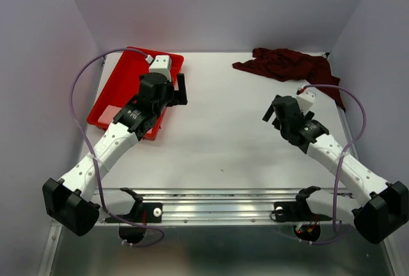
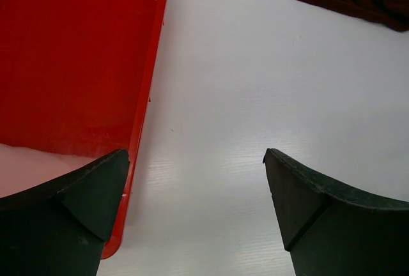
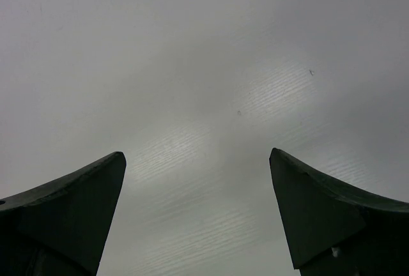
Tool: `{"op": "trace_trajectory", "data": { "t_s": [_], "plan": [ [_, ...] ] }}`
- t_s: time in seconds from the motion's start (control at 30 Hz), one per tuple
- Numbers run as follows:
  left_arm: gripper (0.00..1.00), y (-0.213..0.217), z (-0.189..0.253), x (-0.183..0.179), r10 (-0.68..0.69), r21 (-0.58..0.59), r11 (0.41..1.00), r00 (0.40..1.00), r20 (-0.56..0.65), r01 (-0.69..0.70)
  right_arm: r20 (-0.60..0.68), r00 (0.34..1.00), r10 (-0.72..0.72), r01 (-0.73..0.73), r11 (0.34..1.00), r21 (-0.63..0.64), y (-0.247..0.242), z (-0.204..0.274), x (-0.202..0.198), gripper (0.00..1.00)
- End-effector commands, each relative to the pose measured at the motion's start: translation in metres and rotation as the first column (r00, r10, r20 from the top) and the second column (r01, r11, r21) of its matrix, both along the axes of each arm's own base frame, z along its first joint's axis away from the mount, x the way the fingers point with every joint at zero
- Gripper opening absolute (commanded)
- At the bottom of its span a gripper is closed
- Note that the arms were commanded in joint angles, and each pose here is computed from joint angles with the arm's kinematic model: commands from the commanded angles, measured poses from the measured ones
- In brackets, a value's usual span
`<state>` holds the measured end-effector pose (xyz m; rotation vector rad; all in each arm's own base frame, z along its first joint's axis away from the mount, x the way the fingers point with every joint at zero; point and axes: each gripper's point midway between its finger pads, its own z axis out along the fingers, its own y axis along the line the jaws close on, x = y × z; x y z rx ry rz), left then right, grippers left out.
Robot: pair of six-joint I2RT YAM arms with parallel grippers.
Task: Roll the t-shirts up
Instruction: Pick up the T-shirt at the corner of the board.
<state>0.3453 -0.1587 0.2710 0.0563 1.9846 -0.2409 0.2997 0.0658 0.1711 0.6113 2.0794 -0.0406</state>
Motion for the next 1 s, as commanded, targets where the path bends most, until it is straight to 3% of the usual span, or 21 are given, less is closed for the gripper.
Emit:
{"op": "trace_trajectory", "data": {
  "t_s": [0.0,0.27,0.47,0.57,0.73,0.8,0.83,0.97],
  "plan": [
    [0.99,0.018,0.024,0.002,0.108,-0.048,0.993,0.988,0.106,-0.103,0.029,0.999,-0.043,0.043,0.999,0.012,-0.005,0.004,-0.001,1.0],
    [0.99,0.032,0.031,-0.002,0.181,-0.081,0.982,0.976,0.119,-0.172,0.027,0.998,-0.048,0.048,0.999,0.007,-0.009,-0.001,-0.006,1.0],
    [0.99,0.013,0.028,-0.006,0.08,-0.088,0.993,0.993,0.09,-0.072,0.021,0.998,-0.052,0.052,0.999,0.008,-0.009,-0.008,0.0,1.0],
    [0.99,0.011,0.025,-0.004,0.075,-0.085,0.994,0.994,0.081,-0.068,0.025,0.997,-0.077,0.077,0.997,0.014,-0.022,-0.003,0.026,1.0],
    [0.99,0.005,0.019,0.002,0.051,-0.055,0.997,0.997,0.062,-0.047,0.056,0.995,-0.082,0.073,0.987,0.142,-0.048,0.014,0.097,1.0],
    [0.99,0.003,0.021,0.003,0.043,-0.051,0.998,0.997,0.059,-0.04,0.008,0.993,-0.115,0.113,0.984,0.138,-0.063,-0.004,0.121,1.0],
    [0.99,0.002,0.019,0.004,0.039,-0.045,0.998,0.998,0.052,-0.037,0.047,0.992,-0.114,0.104,0.98,0.168,-0.064,0.011,0.141,1.0],
    [0.99,0.002,0.017,0.005,0.037,-0.039,0.999,0.998,0.051,-0.035,0.045,0.987,-0.157,0.14,0.955,0.262,-0.085,-0.008,0.188,1.0]
  ]
}}
